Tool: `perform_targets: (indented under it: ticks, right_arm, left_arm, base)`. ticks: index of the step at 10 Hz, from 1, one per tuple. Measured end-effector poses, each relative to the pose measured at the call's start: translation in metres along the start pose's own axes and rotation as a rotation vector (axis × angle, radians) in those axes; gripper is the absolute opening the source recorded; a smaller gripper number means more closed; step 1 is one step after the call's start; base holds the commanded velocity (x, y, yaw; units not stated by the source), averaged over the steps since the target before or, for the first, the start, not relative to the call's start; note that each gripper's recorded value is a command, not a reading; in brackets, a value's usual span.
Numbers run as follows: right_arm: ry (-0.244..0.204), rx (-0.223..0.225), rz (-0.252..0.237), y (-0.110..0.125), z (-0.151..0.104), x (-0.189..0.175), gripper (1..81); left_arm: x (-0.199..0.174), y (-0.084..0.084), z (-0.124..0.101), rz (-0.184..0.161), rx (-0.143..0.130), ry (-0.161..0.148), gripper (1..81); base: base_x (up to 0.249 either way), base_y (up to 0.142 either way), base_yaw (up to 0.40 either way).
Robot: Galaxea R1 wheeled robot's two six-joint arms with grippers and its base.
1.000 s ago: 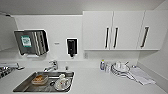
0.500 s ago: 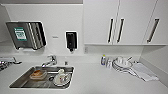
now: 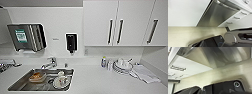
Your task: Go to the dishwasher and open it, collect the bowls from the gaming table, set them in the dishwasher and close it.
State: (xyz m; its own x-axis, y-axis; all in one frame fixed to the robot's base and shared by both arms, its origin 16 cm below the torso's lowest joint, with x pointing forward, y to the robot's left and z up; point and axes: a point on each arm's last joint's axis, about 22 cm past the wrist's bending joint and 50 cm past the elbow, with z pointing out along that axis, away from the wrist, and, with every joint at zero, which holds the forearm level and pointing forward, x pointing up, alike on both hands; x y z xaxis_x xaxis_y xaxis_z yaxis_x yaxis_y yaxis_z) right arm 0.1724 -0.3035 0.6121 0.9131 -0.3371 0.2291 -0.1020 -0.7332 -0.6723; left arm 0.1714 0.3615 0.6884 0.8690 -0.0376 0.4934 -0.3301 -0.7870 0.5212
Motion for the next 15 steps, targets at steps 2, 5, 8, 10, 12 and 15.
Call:
perform_targets:
  ticks: [2,5,8,10,12,15]
  right_arm:
    - [0.028,0.012,-0.021,0.002,0.011,0.018,81.1]
    - [0.024,0.009,-0.007,0.011,0.025,0.026,81.1]
    - [0.0,-0.002,0.016,0.025,0.046,0.036,81.1]
    - [-0.018,-0.007,0.026,0.029,0.054,0.038,81.1]
    - [-0.008,0.003,0.029,0.024,0.05,0.05,81.1]
    - [0.012,0.014,0.045,0.016,0.043,0.069,81.1]
  left_arm:
    - [0.038,-0.01,0.008,0.012,-0.003,0.075,81.1]
    - [0.084,-0.029,0.025,0.003,-0.004,0.137,81.1]
    - [0.112,-0.052,0.064,0.003,-0.01,0.096,81.1]
    - [0.121,-0.049,0.081,0.014,-0.03,0.042,81.1]
    - [0.129,-0.029,0.075,0.033,-0.065,0.026,81.1]
    - [0.138,-0.017,0.074,0.064,-0.089,0.029,81.1]
  base:
    - [0.0,0.0,0.0]
    - [0.0,0.0,0.0]
    - [0.0,0.0,0.0]
    - [0.0,0.0,0.0]
    - [0.0,0.0,0.0]
    - [0.0,0.0,0.0]
